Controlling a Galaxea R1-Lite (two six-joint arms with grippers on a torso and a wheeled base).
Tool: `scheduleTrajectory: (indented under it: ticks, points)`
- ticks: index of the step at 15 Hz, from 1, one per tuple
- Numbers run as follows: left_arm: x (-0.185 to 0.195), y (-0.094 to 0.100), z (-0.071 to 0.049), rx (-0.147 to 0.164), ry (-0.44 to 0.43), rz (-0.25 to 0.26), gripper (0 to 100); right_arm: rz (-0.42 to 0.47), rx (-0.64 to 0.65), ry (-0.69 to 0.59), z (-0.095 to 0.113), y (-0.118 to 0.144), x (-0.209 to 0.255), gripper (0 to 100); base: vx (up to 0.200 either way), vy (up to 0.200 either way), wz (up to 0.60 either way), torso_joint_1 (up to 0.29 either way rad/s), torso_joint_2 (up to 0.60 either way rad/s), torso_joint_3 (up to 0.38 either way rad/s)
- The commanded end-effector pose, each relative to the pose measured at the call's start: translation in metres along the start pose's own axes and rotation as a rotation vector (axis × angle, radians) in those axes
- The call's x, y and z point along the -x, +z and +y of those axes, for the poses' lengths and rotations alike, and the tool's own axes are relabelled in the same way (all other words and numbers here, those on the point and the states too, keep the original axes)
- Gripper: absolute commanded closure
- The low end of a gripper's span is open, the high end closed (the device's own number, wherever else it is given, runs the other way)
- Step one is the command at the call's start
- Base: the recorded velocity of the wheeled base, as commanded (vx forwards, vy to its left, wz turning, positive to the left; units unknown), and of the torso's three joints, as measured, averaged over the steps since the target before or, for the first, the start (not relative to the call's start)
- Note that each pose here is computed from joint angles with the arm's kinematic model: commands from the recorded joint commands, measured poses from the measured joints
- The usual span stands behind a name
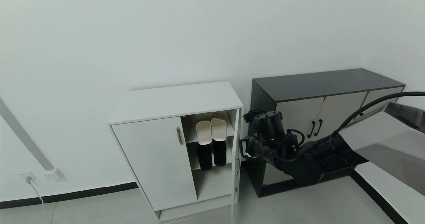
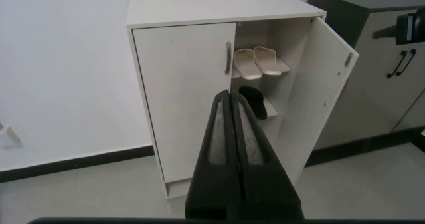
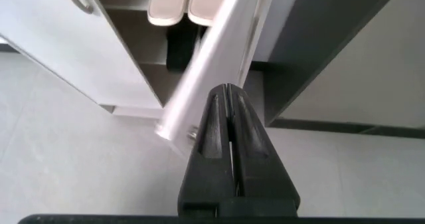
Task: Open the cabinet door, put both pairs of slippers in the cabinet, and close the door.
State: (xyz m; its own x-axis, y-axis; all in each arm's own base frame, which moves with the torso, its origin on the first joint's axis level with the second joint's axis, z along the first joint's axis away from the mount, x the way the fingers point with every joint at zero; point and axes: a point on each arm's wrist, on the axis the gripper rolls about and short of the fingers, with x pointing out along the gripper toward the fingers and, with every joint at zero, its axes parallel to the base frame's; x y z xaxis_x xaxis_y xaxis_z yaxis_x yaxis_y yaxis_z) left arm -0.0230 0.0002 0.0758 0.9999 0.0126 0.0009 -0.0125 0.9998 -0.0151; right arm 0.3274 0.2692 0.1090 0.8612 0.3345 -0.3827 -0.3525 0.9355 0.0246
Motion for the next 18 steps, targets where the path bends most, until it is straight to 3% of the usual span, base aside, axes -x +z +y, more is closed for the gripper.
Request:
scheduleTrajectory:
  ticks: [1, 7, 11, 18]
  points:
    - [0.0, 0.0, 0.0, 0.0, 0.001, 0.001, 100, -0.012, 0.005, 0.012, -0.003, 0.006, 0.012, 100, 0.0, 0.0, 0.0, 0.0, 0.0, 0.0]
    - [0.0, 0.0, 0.0, 0.0, 0.0, -0.001, 100, -0.01, 0.011, 0.013, -0.005, 0.005, 0.018, 100, 0.0, 0.0, 0.0, 0.0, 0.0, 0.0]
    - [0.0, 0.0, 0.0, 0.0, 0.0, -0.001, 100, 0.003, 0.013, 0.007, -0.009, 0.001, 0.02, 100, 0.0, 0.0, 0.6, 0.0, 0.0, 0.005]
    - [0.0, 0.0, 0.0, 0.002, 0.001, -0.001, 100, -0.017, 0.02, 0.001, -0.024, -0.003, 0.035, 100, 0.0, 0.0, 0.0, 0.0, 0.0, 0.0]
